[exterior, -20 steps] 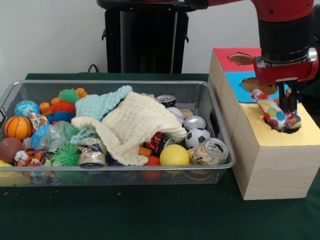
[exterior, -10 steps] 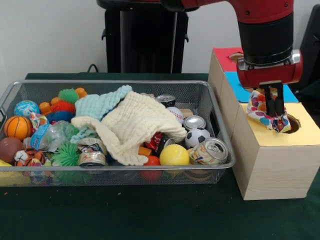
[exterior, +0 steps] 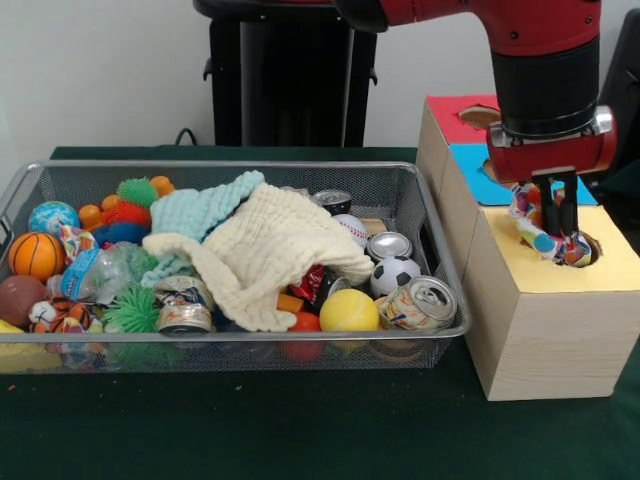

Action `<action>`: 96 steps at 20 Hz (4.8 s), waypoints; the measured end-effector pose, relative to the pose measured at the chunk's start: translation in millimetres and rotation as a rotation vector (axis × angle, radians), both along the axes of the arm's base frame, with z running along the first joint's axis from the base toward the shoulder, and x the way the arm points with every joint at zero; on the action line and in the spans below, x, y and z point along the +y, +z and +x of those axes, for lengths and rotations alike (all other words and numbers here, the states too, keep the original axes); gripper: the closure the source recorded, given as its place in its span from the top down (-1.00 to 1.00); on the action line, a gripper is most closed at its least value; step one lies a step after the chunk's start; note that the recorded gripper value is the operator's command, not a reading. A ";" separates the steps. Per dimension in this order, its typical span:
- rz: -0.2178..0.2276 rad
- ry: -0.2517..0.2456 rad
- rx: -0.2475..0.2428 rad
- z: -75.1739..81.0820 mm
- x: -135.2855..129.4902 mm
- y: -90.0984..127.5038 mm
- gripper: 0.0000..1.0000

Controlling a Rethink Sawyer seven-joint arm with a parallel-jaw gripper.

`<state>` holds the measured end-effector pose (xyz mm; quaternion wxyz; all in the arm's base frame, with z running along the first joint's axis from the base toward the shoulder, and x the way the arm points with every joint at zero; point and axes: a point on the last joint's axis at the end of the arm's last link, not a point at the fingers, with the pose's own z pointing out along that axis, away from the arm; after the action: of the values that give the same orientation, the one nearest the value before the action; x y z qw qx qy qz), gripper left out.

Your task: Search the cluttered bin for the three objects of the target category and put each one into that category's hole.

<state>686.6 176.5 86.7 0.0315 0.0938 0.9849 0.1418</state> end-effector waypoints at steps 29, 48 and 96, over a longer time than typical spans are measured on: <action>-0.004 0.013 -0.045 -6.2 2.0 -34.1 -1.00; -0.040 0.064 -0.180 -10.6 8.3 -60.4 -1.00; -0.062 0.097 -0.232 -14.7 11.7 -62.6 -1.00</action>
<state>671.9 188.3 24.1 0.1413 0.0279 0.9819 0.1227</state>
